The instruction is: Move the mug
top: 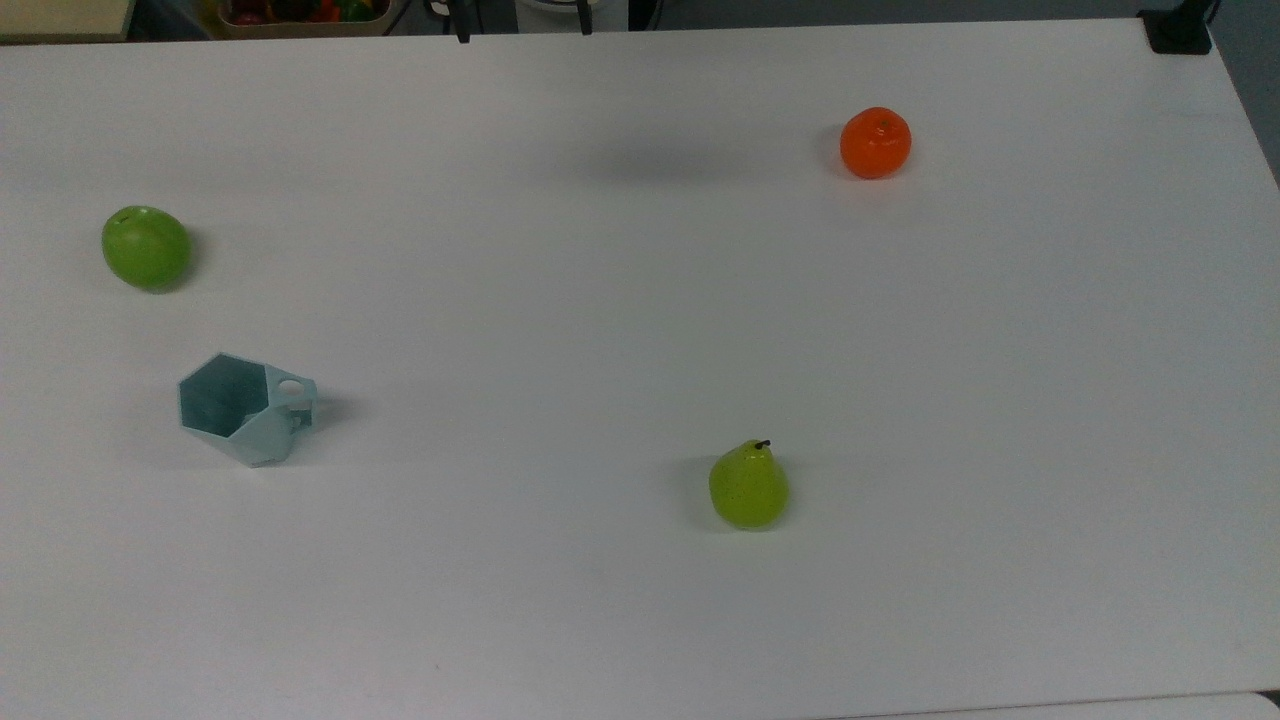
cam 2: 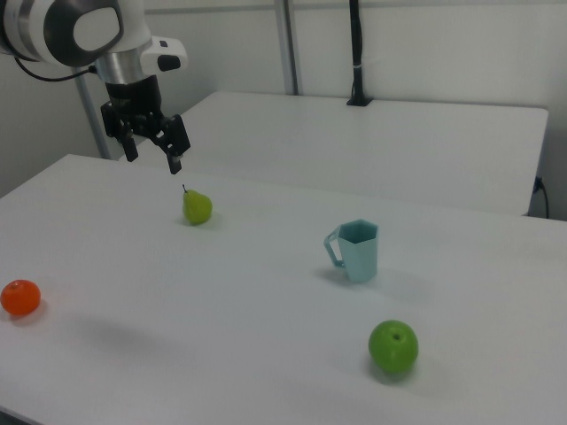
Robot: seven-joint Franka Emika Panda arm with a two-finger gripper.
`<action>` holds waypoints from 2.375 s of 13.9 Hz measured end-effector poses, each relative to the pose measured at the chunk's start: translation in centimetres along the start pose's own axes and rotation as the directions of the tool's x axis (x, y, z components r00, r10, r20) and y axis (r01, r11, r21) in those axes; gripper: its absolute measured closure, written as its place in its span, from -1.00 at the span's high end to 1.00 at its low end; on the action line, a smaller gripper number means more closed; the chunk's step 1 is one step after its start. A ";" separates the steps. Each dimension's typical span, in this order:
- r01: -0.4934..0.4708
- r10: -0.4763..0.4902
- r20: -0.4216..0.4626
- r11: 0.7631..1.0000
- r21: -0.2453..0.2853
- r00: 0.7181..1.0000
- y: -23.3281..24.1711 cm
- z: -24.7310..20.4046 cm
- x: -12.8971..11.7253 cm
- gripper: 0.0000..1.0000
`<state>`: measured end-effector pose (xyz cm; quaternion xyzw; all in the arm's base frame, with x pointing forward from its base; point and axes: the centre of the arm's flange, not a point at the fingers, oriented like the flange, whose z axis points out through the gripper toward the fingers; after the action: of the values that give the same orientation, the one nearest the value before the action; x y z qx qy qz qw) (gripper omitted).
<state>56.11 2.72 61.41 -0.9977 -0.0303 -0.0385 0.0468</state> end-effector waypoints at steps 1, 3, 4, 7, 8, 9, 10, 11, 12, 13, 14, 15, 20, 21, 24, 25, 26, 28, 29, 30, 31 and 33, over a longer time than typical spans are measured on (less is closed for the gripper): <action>0.000 0.000 0.000 1.000 0.000 1.000 0.0 0.0 0.0 1.00; 0.000 0.000 0.000 1.000 0.000 1.000 0.0 0.0 0.0 1.00; 0.000 0.000 0.000 1.000 0.000 1.000 0.0 -0.1 0.0 1.00; -0.035 0.035 -0.001 0.999 0.000 0.999 0.1 -0.1 0.0 1.00; -0.055 0.055 -0.002 0.998 0.000 0.998 0.1 -0.1 0.0 1.00; -0.074 0.074 -0.004 0.997 0.000 0.997 0.1 -0.2 0.0 1.00; -0.097 0.097 -0.006 0.995 0.000 0.995 0.2 -0.3 0.0 1.00; -0.129 0.129 -0.008 0.992 0.000 0.992 0.2 -0.4 0.0 1.00; -0.168 0.168 -0.010 0.986 0.000 0.986 0.3 -0.5 0.1 1.00; -0.214 0.214 -0.013 0.977 -0.007 0.977 0.3 -0.5 0.2 1.00; -0.255 0.254 -0.019 0.967 -0.022 0.967 0.5 -0.5 0.4 1.00; -0.303 0.302 -0.026 0.952 -0.042 0.953 0.7 -0.4 0.6 1.00; -0.551 0.544 -0.133 0.834 -0.020 0.828 2.1 1.0 3.3 1.00; -0.588 0.579 -0.144 0.809 -0.022 0.802 2.5 1.8 3.9 1.00; -0.678 0.663 -0.208 0.735 0.000 0.719 3.8 3.6 5.7 1.00; -0.708 0.692 -0.236 0.706 0.023 0.682 4.5 3.8 6.3 0.98; -0.729 0.712 -0.260 0.683 0.043 0.652 5.2 4.0 6.8 0.97; -0.754 0.735 -0.293 0.654 0.066 0.612 6.8 4.8 7.7 0.93; -0.763 0.743 -0.309 0.642 0.074 0.594 7.8 5.5 8.1 0.93; -0.773 0.750 -0.323 0.629 0.081 0.577 8.5 6.3 8.6 0.94; -0.782 0.757 -0.336 0.617 0.087 0.560 9.2 7.3 9.2 0.94; -0.797 0.769 -0.354 0.596 0.097 0.532 10.0 9.9 10.3 0.93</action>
<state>67.68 -5.65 51.54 -0.8808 0.4303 -0.1961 0.0256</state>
